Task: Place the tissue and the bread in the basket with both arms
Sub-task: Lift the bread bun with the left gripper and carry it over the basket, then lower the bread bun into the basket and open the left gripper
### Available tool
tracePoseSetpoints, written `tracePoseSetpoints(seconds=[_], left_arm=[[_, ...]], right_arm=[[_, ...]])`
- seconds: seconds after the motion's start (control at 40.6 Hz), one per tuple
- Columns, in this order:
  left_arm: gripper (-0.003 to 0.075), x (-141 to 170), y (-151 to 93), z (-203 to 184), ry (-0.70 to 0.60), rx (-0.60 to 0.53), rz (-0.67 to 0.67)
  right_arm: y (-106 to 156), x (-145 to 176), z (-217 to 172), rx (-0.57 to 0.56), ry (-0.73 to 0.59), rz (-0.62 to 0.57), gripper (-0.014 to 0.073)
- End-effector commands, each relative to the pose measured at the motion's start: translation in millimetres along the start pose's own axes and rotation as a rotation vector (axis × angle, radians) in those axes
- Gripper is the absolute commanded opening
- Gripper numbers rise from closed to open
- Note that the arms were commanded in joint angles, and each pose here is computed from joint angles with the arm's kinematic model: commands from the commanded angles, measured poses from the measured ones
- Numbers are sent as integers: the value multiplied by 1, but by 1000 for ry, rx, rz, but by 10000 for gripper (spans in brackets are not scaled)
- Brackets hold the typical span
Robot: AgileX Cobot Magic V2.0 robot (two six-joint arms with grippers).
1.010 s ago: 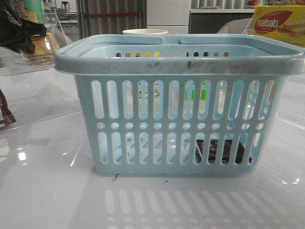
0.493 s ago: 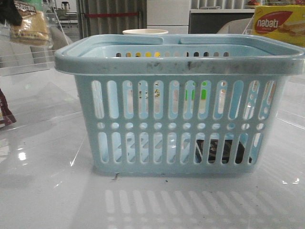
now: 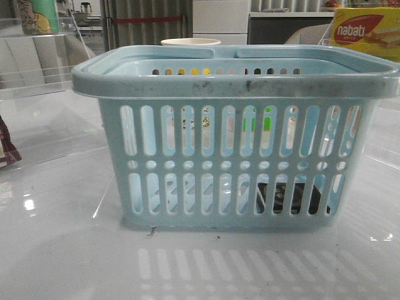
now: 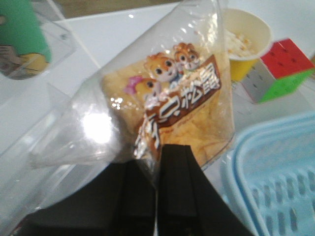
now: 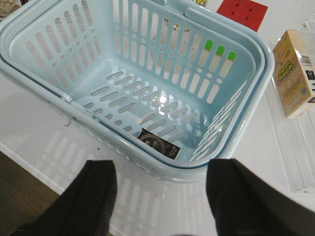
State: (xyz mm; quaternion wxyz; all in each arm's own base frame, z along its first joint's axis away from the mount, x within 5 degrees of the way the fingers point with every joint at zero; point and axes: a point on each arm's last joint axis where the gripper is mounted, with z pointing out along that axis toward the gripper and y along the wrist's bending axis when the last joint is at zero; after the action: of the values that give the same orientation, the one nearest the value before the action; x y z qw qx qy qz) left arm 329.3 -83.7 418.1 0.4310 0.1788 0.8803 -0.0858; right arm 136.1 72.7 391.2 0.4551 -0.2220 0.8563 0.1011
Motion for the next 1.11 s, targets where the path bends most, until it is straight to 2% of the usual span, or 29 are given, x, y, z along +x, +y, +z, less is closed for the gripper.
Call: tracePoseSetpoints(seconds=[0.0,0.123,0.296,0.517,0.813,1.084], left_arm=[[90,-10,-28,-25,-44,72,88],[91,-5,-58,-21,15,159,146],[91,-1,-105,-8,36,268,230],[90,9,-142,23,97,342,287],[91,25,-155,74,182,348,294],[91,33,-158,97,220,346,292]], right_arm=[[-1,-11,-7,4,-91,-13,508],[-1,-11,-7,4,-91,-13,508],[-1,-11,-7,4,-91,-13,508],[-1,-11,-7,4,-91,-13,508],[-1,-11,-7,4,-91,-13,508],[-1,-11,-7,4,-91,-13,508]])
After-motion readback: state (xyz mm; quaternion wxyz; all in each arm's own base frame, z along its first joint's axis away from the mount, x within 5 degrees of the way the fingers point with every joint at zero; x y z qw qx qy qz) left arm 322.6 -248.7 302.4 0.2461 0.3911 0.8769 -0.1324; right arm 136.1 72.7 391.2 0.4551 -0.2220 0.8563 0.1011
